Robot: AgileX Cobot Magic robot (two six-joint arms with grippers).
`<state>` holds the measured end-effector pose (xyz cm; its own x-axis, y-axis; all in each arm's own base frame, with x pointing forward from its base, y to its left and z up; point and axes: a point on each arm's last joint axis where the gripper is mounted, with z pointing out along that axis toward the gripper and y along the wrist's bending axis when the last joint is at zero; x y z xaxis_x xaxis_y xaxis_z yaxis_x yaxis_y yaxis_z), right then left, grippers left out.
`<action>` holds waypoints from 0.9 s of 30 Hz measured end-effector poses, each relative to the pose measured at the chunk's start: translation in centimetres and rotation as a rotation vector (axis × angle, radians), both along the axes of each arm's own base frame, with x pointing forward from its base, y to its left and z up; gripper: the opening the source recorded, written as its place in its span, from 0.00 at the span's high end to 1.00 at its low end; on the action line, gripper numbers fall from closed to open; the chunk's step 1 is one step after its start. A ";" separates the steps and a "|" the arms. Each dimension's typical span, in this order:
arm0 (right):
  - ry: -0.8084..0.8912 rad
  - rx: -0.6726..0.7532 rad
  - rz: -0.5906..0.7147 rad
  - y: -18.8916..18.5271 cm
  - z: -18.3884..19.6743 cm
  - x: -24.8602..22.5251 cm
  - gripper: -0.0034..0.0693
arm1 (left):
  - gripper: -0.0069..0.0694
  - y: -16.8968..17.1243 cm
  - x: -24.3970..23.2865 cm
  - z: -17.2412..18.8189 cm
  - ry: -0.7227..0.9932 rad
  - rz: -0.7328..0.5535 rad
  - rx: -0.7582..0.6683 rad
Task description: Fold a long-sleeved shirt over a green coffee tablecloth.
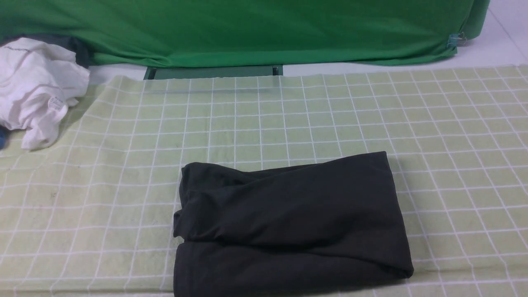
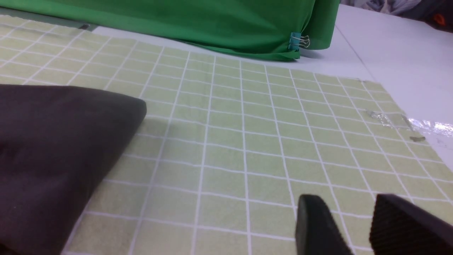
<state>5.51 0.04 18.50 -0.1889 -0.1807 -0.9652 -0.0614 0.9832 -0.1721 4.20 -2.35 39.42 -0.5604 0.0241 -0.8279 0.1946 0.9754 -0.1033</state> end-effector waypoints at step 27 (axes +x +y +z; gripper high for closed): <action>0.000 0.000 0.000 0.0 0.0 0.0 0.62 | 0.89 -0.1 -6.2 -2.4 -0.689 0.120 -0.074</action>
